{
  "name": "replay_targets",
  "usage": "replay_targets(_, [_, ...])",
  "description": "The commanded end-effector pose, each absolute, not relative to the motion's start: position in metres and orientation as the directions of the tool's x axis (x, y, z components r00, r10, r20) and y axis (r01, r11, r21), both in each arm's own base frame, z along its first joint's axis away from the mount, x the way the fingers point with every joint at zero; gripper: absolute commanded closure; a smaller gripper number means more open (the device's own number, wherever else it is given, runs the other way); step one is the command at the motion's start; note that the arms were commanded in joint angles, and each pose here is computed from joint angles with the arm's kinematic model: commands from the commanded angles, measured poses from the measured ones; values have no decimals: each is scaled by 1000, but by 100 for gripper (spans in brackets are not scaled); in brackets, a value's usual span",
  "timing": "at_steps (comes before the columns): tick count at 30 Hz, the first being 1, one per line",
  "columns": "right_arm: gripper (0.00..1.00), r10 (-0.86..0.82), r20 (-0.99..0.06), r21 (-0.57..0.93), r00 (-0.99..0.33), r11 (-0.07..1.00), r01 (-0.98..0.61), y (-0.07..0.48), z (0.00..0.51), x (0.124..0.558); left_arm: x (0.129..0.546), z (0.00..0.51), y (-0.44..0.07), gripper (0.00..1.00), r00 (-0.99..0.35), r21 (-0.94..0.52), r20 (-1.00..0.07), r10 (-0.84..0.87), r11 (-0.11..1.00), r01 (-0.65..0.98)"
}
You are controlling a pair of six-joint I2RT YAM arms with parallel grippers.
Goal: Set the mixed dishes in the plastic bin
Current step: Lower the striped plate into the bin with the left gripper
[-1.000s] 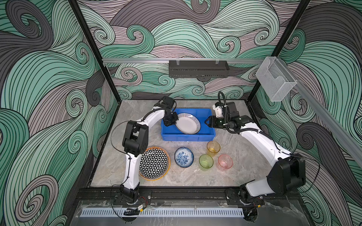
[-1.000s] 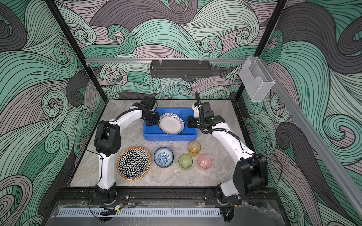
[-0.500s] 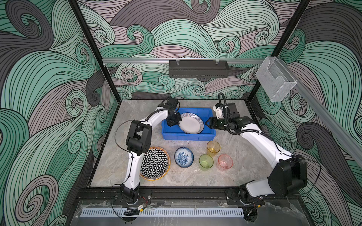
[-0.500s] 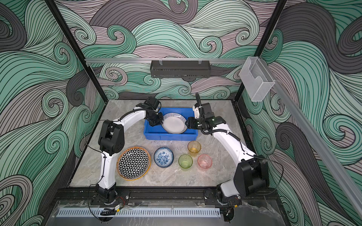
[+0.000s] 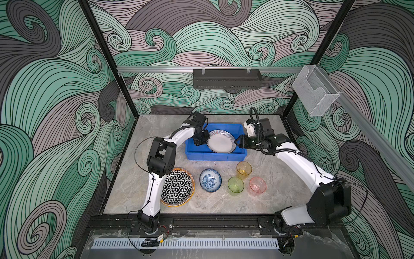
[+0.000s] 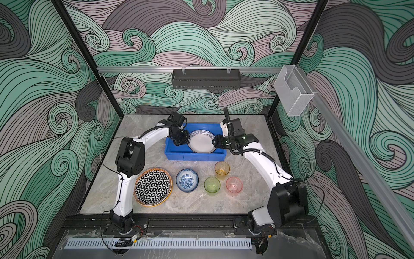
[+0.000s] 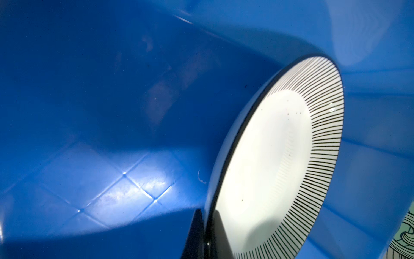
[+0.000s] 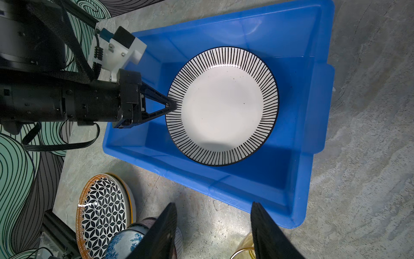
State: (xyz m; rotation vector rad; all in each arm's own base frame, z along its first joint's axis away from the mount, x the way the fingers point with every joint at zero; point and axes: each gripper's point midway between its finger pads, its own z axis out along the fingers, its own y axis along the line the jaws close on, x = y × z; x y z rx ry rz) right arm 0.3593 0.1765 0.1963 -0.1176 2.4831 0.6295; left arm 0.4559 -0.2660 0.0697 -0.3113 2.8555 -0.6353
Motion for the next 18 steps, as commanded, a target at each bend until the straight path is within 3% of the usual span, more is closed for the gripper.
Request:
replay_targets(1, [45, 49, -538, 412, -841, 886, -212, 176, 194, 356, 467, 82, -278, 100, -951, -474, -176, -254, 869, -145])
replay_targets(18, [45, 36, -535, 407, -844, 887, -220, 177, 191, 354, 460, 99, -212, 100, -917, -374, -225, -330, 898, -231])
